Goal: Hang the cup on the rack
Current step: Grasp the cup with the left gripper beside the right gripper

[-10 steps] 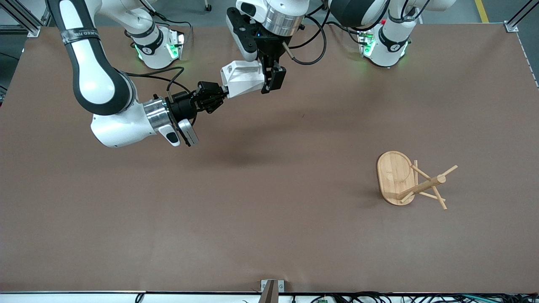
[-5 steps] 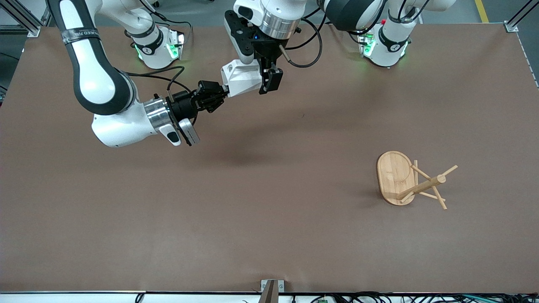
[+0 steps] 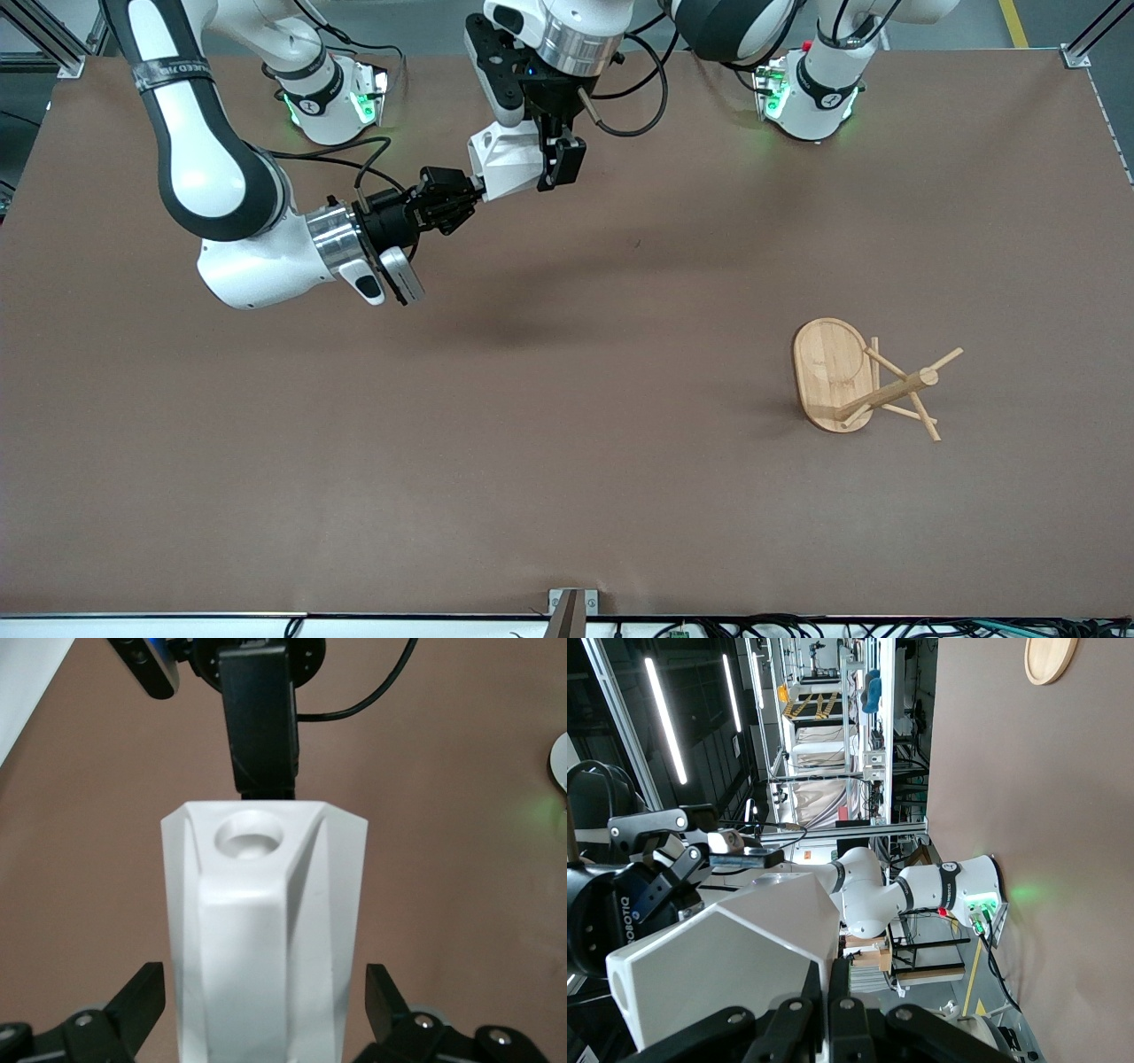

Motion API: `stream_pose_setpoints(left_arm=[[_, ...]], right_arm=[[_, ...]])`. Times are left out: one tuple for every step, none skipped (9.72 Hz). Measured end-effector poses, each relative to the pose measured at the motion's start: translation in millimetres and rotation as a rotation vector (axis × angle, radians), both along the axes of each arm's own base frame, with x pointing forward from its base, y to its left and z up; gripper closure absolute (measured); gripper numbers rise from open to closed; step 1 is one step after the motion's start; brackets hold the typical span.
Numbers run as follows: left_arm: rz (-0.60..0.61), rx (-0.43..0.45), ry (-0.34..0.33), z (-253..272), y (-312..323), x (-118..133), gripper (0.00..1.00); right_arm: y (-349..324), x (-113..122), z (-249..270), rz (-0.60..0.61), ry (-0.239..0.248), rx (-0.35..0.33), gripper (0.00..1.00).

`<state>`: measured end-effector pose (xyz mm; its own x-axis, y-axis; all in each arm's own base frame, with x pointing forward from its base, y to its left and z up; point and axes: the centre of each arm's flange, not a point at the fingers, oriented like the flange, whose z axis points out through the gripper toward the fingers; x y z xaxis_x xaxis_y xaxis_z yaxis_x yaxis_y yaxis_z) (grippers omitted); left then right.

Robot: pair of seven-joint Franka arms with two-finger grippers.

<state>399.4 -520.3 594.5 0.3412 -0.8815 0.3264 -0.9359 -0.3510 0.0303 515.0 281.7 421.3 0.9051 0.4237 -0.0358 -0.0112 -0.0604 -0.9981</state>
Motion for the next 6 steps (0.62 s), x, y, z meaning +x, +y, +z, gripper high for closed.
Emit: stream_pose_setpoints(left_arm=[[-0.005, 0.001, -0.001, 0.1, 0.1, -0.2, 0.00], [-0.011, 0.004, -0.002, -0.3, 0.7, 0.5, 0.00], [-0.012, 0.006, -0.001, -0.9, 1.5, 1.4, 0.01], [-0.010, 0.008, 0.001, -1.7, 2.5, 2.9, 0.04], [-0.009, 0.010, 0.003, -2.5, 3.5, 4.1, 0.16], [-0.009, 0.012, 0.005, -2.7, 3.7, 4.2, 0.26]], right_arm=[[0.4, -0.1, 0.1, 0.001, 0.000, 0.000, 0.96], [0.3, 0.0, 0.1, 0.000, 0.000, 0.000, 0.96], [0.3, 0.1, 0.0, -0.001, -0.001, -0.001, 0.96], [0.2, 0.3, -0.2, -0.002, -0.001, -0.002, 0.96], [0.0, 0.7, -0.3, -0.005, -0.002, -0.003, 0.96], [-0.5, 1.2, -0.9, -0.008, -0.003, -0.006, 0.96]])
